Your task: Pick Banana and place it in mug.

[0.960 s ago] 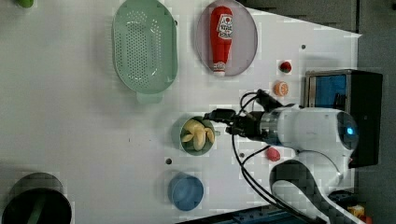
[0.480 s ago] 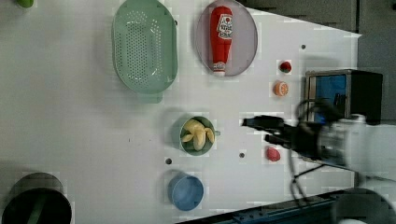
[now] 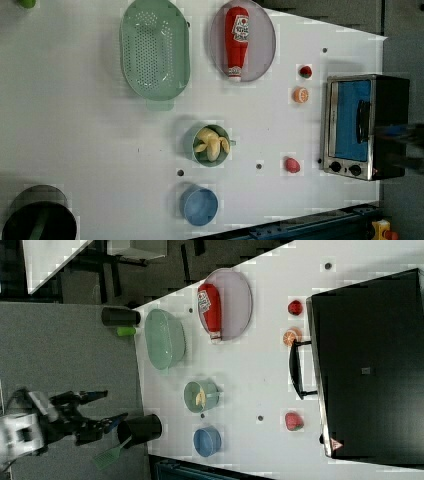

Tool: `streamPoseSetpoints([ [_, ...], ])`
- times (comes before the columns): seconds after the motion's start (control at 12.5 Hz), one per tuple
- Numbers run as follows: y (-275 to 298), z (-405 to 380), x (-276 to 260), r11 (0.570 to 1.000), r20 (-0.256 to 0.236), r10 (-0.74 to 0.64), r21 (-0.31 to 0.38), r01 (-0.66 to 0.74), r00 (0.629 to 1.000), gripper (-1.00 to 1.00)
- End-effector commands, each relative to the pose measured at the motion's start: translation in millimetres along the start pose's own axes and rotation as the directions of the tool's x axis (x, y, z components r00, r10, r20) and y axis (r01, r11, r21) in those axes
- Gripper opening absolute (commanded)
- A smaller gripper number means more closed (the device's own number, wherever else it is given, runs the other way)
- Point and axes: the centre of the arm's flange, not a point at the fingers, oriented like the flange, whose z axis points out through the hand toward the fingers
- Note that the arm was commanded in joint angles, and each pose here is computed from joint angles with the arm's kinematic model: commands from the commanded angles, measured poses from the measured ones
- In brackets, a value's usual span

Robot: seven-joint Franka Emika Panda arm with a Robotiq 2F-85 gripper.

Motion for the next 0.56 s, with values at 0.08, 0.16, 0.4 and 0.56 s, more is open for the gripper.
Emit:
streamPoseSetpoints([
  [0.08,42,9,47,0.995,-0.017,0.055,-0.088,-0.057,0.998,1.0],
  [0.16,52,3,56,0.992,-0.048,0.039,-0.122,-0.045,0.998,1.0],
  [0.4,55,8,52,0.982,-0.004,0.126,-0.139,-0.126,0.992,1.0],
  [0.56,55,11,50,0.979,0.007,0.14,-0.152,-0.137,0.99,1.0],
])
